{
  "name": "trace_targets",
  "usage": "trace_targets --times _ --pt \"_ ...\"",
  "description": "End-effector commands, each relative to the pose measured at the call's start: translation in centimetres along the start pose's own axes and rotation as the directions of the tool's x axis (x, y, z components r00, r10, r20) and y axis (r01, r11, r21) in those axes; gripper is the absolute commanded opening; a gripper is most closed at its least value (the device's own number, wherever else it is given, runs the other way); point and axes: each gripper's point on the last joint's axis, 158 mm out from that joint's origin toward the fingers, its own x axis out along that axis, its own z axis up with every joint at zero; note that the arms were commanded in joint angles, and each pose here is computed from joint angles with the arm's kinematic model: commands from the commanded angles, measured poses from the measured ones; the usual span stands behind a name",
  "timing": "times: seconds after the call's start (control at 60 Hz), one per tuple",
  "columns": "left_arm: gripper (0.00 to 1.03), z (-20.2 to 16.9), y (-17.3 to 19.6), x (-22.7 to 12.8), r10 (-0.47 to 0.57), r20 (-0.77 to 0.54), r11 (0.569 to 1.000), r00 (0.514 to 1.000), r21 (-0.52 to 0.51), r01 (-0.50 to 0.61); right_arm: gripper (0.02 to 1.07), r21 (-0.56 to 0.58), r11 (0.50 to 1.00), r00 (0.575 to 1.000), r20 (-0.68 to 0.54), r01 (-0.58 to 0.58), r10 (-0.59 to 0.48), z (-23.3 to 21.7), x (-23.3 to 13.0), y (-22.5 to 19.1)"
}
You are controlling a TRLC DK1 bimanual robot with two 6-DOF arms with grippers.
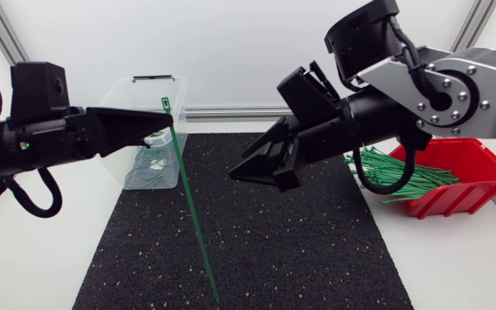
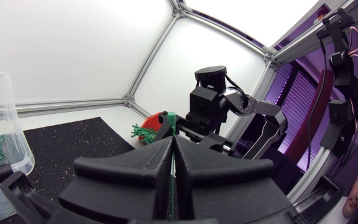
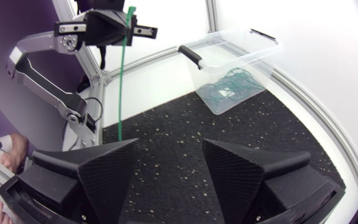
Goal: Take a green cable tie from the red box, thread the tail through the head to close it, then place it in the transparent bin on the left.
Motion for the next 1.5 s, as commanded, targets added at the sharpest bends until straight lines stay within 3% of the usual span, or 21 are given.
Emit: trace_targets --times 0.0,0.133,0.2,0.3,0.433,0.667,0.767,0.867,1.017,1.1,1.15,1.217,1.35,1.483 --pt "0.03 1.1 -0.6 -0.3 -0.006 0.012 1.0 1.0 0.002 0.006 0.79 -0.085 0.994 0.997 -0.034 0.064 -0.067 -0.8 -0.4 -1.4" --pt "0.03 1.1 0.2 -0.5 0.017 0.01 1.0 1.0 -0.014 -0.017 0.79 -0.194 0.964 0.972 -0.109 0.184 -0.207 -2.4 -0.5 -3.6" --pt "0.03 0.8 0.9 -0.4 0.034 -0.009 0.999 0.999 -0.02 -0.034 0.89 -0.232 0.944 0.953 -0.141 0.233 -0.27 -3.2 -0.6 -4.6" --pt "0.03 0.3 2.6 -0.2 0.094 -0.039 0.996 0.995 0.003 -0.094 0.91 -0.282 0.919 0.921 -0.193 0.277 -0.337 -4.5 -0.2 -5.7" --pt "0.03 -0.2 4.5 0.0 0.164 -0.088 0.986 0.982 0.022 -0.163 0.94 -0.393 0.841 0.838 -0.248 0.371 -0.486 -5.8 0.0 -6.5" --pt "0.03 -1.0 6.1 0.5 0.208 -0.167 0.978 0.964 0.02 -0.208 0.96 -0.464 0.74 0.789 -0.131 0.486 -0.6 -4.1 0.1 -5.8" --pt "0.03 -1.1 6.1 0.8 0.204 -0.193 0.979 0.96 0.02 -0.204 0.97 -0.493 0.71 0.788 -0.076 0.503 -0.61 -3.4 0.4 -4.9" --pt "0.03 -0.6 6.1 0.9 0.204 -0.198 0.979 0.959 0.018 -0.205 0.98 -0.567 0.625 0.731 -0.059 0.536 -0.68 -3.3 0.9 -4.9" --pt "0.03 -0.4 6.0 1.5 0.191 -0.225 0.981 0.955 0.016 -0.193 0.96 -0.711 0.554 0.726 -0.089 0.433 -0.682 -4.6 2.6 -3.8" --pt "0.03 -0.7 6.3 2.1 0.156 -0.278 0.986 0.948 -0.009 -0.165 0.9 -0.747 0.529 0.729 -0.087 0.403 -0.679 -4.3 3.2 -3.9" --pt "0.03 -0.5 6.6 2.3 0.14 -0.285 0.987 0.948 -0.029 -0.155 0.84 -0.785 0.486 0.739 -0.054 0.384 -0.672 -3.7 3.6 -3.5" --pt "0.03 -0.5 7.2 2.6 0.113 -0.306 0.988 0.945 -0.064 -0.139 0.84 -0.822 0.44 0.75 -0.024 0.362 -0.661 -3.3 4.1 -2.9" --pt "0.03 0.0 8.5 2.3 0.073 -0.316 0.989 0.946 -0.098 -0.109 0.84 -0.869 0.395 0.761 -0.035 0.298 -0.648 -4.1 5.2 -2.3" --pt "0.03 0.5 8.8 2.1 0.068 -0.304 0.991 0.95 -0.087 -0.099 0.84 -0.919 0.331 0.774 -0.046 0.216 -0.631 -5.4 6.6 -1.4"
